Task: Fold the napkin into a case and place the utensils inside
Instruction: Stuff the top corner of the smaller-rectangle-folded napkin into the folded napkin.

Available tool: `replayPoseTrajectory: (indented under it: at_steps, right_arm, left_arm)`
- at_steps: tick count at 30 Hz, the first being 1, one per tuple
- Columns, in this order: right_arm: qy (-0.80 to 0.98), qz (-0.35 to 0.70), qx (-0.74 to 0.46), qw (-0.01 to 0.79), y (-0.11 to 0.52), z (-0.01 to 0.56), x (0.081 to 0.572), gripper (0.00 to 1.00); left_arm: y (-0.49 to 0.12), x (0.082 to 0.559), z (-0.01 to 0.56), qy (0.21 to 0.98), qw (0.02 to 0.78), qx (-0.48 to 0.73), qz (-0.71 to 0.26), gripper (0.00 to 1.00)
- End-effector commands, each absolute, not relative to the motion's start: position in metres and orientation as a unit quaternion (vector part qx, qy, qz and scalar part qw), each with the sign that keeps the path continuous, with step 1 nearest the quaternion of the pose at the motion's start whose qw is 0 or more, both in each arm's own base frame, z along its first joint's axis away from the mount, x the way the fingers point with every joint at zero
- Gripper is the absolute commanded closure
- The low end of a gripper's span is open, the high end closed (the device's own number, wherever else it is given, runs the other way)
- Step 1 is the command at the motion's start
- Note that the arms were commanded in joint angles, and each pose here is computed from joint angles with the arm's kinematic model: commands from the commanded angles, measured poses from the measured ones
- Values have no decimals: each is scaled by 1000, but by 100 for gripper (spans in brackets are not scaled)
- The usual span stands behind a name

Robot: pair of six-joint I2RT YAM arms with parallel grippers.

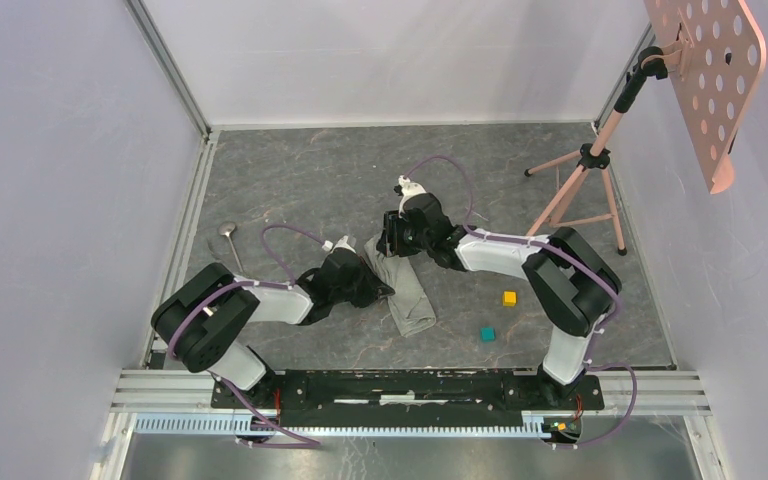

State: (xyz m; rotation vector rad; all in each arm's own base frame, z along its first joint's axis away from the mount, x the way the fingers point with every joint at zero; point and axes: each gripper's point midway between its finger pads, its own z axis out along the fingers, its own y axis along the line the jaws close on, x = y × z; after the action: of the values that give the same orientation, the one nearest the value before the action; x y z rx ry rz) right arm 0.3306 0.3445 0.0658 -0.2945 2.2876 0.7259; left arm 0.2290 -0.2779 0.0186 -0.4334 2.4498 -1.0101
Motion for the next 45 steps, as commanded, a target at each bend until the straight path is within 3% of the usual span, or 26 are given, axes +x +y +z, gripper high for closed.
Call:
replayPoseTrajectory:
  at_steps: [1, 11, 14, 18, 20, 22, 26, 29, 33, 39, 45]
  right_arm:
    - [875, 284, -120, 373, 356, 79, 340, 48]
    - [880, 260, -130, 376, 362, 76, 343, 42]
    - [883, 249, -127, 378, 360, 72, 344, 52]
    - [879, 250, -126, 385, 358, 75, 345, 74]
    - [877, 252, -131, 388, 359, 77, 345, 89]
    - [869, 266, -142, 393, 362, 82, 345, 99]
    - [851, 314, -163, 389, 371, 90, 339, 99]
    - [842, 361, -174, 362, 377, 87, 332, 99]
    - [831, 412, -174, 331, 380, 84, 325, 100]
    - [824, 439, -162, 320, 374, 87, 324, 100]
    - [823, 448, -152, 313, 370, 87, 325, 100]
  left_arm:
    - [-264, 223, 2, 907, 226, -161, -318, 84]
    - [-268, 222, -1, 909, 222, -158, -316, 85]
    - [-268, 222, -1, 909, 222, -159, -315, 85]
    - [-266, 221, 0, 908, 225, -160, -315, 82]
    - [-263, 221, 3, 907, 229, -161, -315, 72]
    - [-254, 223, 10, 903, 248, -168, -308, 55]
    - [-226, 233, 34, 892, 289, -184, -296, 28]
    - [-203, 246, 61, 882, 329, -191, -279, 16]
    - [-175, 268, 90, 869, 370, -209, -255, 19]
    - [-180, 299, 100, 891, 367, -166, -210, 53]
    - [-209, 321, 78, 925, 310, -113, -189, 64]
